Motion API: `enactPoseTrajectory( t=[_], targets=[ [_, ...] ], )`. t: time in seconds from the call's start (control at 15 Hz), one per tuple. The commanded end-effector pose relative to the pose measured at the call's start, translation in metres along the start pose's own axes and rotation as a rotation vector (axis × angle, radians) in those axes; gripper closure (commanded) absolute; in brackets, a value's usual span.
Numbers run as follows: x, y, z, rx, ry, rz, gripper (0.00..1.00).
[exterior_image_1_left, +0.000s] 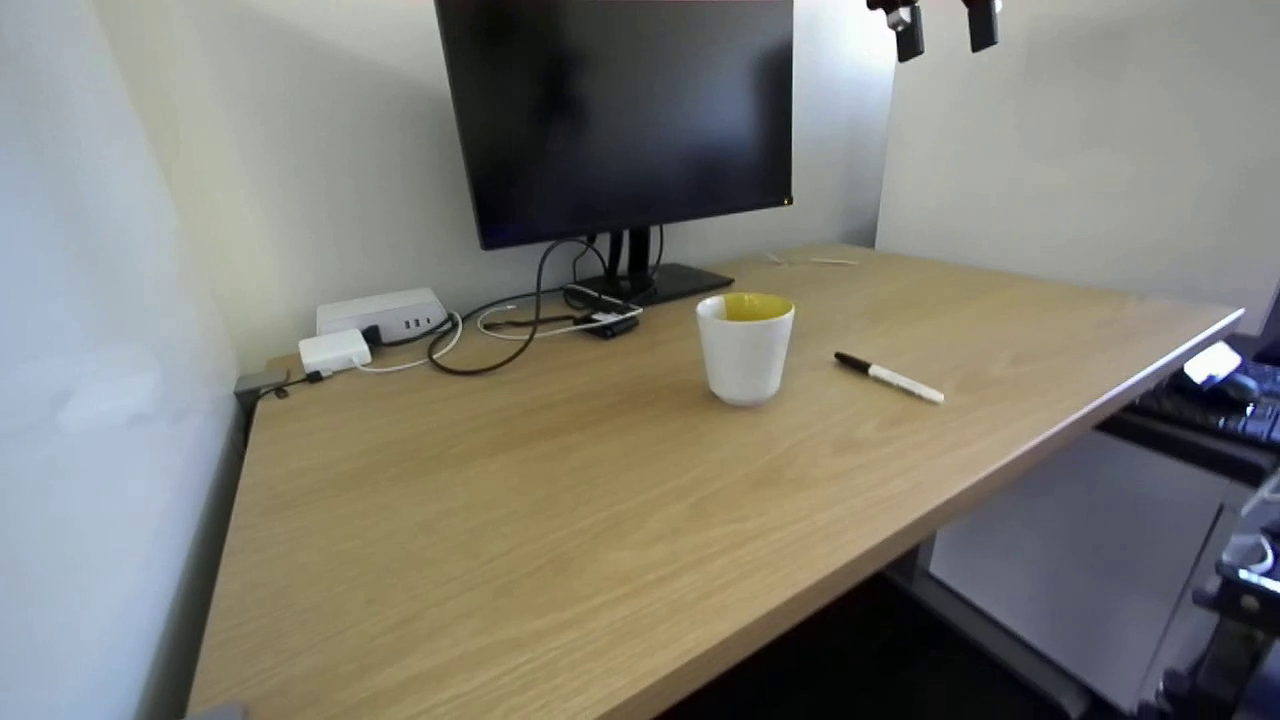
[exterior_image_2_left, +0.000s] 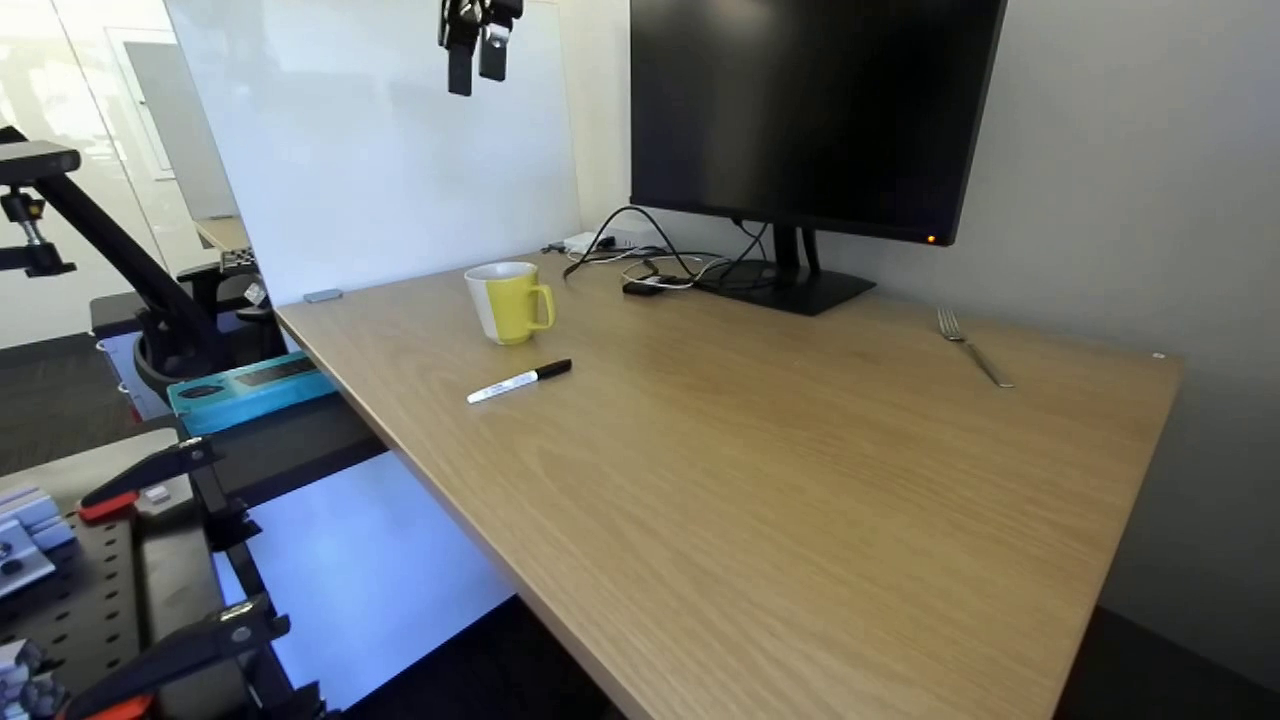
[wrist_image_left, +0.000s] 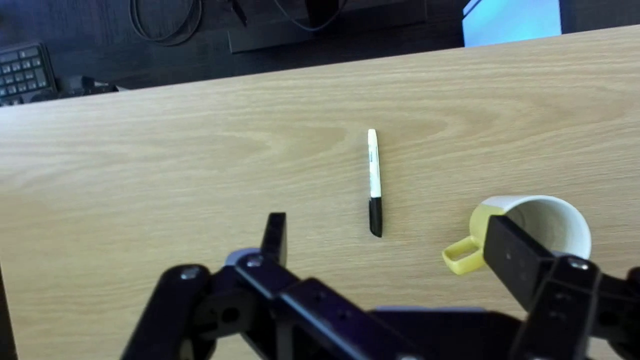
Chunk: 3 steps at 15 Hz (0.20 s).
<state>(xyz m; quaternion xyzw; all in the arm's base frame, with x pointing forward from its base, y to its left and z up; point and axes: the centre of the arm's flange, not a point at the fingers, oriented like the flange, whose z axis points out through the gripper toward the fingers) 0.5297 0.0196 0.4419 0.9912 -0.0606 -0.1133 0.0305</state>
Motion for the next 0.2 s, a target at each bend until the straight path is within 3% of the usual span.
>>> enactPoseTrajectory(
  t=[0.0, 0.13],
  targets=[
    [-0.007, 0.016, 0.001, 0.018, -0.015, 0.030, 0.00],
    [-0.017, 0.028, 0.003, 0.039, -0.024, 0.057, 0.00]
  ],
)
